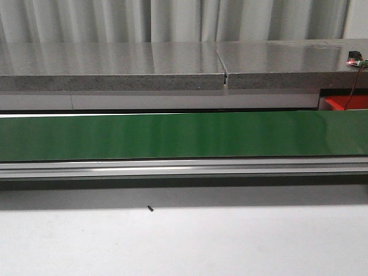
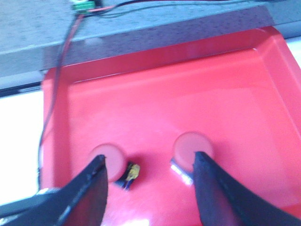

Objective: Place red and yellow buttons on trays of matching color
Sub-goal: 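Lower the red button into the red tray and open the right gripper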

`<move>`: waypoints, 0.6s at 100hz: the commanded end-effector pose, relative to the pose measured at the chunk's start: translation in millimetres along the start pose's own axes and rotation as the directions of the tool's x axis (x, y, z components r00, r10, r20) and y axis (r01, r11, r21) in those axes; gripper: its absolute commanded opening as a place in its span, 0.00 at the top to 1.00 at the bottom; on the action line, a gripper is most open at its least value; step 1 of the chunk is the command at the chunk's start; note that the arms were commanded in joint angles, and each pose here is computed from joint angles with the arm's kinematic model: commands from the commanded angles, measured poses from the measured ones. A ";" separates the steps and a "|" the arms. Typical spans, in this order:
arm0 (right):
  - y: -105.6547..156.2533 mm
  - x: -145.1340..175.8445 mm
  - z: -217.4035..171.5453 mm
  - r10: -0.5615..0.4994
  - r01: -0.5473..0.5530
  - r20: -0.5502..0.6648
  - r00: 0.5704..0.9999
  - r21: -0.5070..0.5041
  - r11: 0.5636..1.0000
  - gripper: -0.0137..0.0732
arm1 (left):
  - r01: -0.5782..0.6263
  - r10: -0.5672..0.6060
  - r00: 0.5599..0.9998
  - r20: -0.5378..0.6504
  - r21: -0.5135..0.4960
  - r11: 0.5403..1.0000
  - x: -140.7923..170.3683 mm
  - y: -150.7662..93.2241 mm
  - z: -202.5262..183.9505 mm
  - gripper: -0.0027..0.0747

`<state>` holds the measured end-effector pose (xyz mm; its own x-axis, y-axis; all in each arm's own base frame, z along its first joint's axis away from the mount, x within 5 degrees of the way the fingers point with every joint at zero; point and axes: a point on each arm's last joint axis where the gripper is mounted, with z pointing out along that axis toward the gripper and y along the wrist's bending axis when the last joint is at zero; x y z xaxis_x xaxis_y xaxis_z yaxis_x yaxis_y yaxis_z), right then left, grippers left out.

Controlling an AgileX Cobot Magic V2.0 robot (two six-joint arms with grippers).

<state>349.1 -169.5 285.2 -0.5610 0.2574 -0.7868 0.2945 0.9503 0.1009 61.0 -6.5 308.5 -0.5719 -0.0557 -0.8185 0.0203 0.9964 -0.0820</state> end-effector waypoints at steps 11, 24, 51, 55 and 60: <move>23.0 -2.4 -49.4 -0.067 0.063 0.155 0.986 0.031 0.998 0.37 | 0.004 -0.005 0.997 0.080 0.017 1.000 -11.7 -1.9 -4.7 0.99; 43.9 10.2 -68.9 -0.103 0.103 0.185 0.977 0.008 0.995 0.37 | 0.004 -0.005 0.997 0.080 0.017 1.000 -11.7 -1.9 -4.7 0.99; 87.2 28.6 -114.1 -0.164 0.192 0.248 0.955 -0.096 0.977 0.43 | 0.004 -0.005 0.997 0.080 0.017 1.000 -11.7 -1.9 -4.7 0.99; 90.7 31.9 -121.9 -0.169 0.202 0.261 0.951 -0.106 0.974 0.48 | 0.004 -0.005 0.997 0.080 0.017 1.000 -11.7 -1.9 -4.7 0.99; 95.3 35.8 -130.7 -0.176 0.215 0.273 0.946 -0.122 0.969 0.56 | 0.004 -0.005 0.997 0.080 0.017 1.000 -11.7 -1.9 -4.7 0.99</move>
<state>270.7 -55.3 321.1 -0.4778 0.0561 -0.8767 0.0749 0.9969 0.0230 61.0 -6.5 308.5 -0.5719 -0.0557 -0.8185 0.0203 0.9964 -0.0820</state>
